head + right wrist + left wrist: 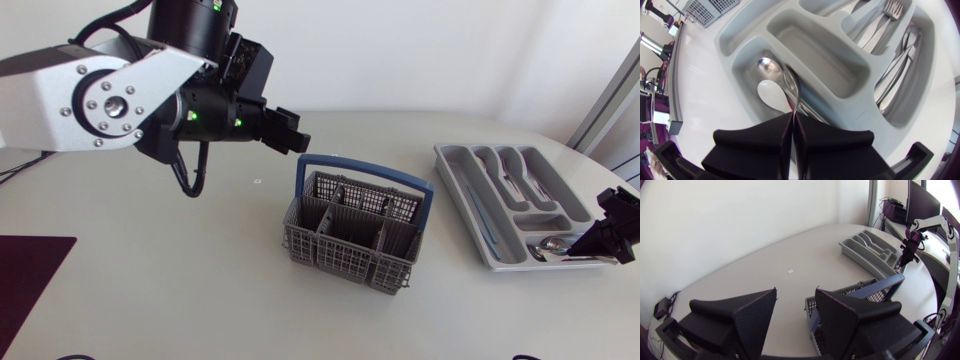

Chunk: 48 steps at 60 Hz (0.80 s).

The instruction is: Sort the cutlery from the basket into the organizer compartments.

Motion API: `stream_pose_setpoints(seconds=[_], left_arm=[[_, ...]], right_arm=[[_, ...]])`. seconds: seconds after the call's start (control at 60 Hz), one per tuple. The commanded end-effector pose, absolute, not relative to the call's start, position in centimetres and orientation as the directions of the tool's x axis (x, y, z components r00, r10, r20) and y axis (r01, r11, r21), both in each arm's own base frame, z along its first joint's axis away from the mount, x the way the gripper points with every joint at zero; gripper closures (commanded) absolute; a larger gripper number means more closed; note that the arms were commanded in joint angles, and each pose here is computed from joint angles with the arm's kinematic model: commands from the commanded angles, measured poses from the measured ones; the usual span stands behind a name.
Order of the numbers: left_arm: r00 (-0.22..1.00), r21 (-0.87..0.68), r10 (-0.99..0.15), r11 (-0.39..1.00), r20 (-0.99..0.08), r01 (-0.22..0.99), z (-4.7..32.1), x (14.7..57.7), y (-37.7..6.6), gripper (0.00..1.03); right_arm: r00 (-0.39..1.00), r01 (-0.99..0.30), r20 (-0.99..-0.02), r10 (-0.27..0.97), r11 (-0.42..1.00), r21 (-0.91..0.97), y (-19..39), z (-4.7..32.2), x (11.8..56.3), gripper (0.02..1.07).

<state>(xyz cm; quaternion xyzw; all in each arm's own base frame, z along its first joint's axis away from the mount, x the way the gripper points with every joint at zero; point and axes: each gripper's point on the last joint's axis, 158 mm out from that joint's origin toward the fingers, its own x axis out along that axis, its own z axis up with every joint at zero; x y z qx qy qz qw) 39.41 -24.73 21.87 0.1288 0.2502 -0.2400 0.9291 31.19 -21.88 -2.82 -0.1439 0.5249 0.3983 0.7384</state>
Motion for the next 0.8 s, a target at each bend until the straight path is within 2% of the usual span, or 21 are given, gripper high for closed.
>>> stream_pose_setpoints(seconds=[0.0, 0.433, 0.7, 0.717, 0.783], left_arm=[[0.766, 0.123, -0.386, 0.851, -0.514, 0.511, 22.2, 38.9, -24.8, 0.49], [0.771, 0.126, -0.387, 0.851, -0.506, 0.509, 22.7, 38.6, -24.9, 0.49], [0.775, 0.129, -0.386, 0.852, -0.501, 0.508, 23.0, 38.3, -24.5, 0.49], [0.775, 0.129, -0.386, 0.852, -0.501, 0.508, 23.0, 38.3, -24.5, 0.49], [0.775, 0.129, -0.387, 0.852, -0.499, 0.508, 23.0, 38.3, -24.5, 0.49]], right_arm=[[0.143, -0.781, -0.9, 0.411, 0.605, 0.152, -21.8, -3.0, 31.4, 1.01], [0.178, -0.84, -0.92, 0.348, 0.542, 0.042, -18.8, -3.4, 31.5, 1.01], [0.2, -0.857, -0.936, 0.289, 0.514, -0.025, -19.2, -4.7, 31.7, 1.01], [0.204, -0.857, -0.937, 0.284, 0.514, -0.03, -19.3, -4.8, 31.7, 1.0], [0.243, -0.853, -0.935, 0.257, 0.515, -0.08, -19.6, -4.9, 32.1, 0.74]])
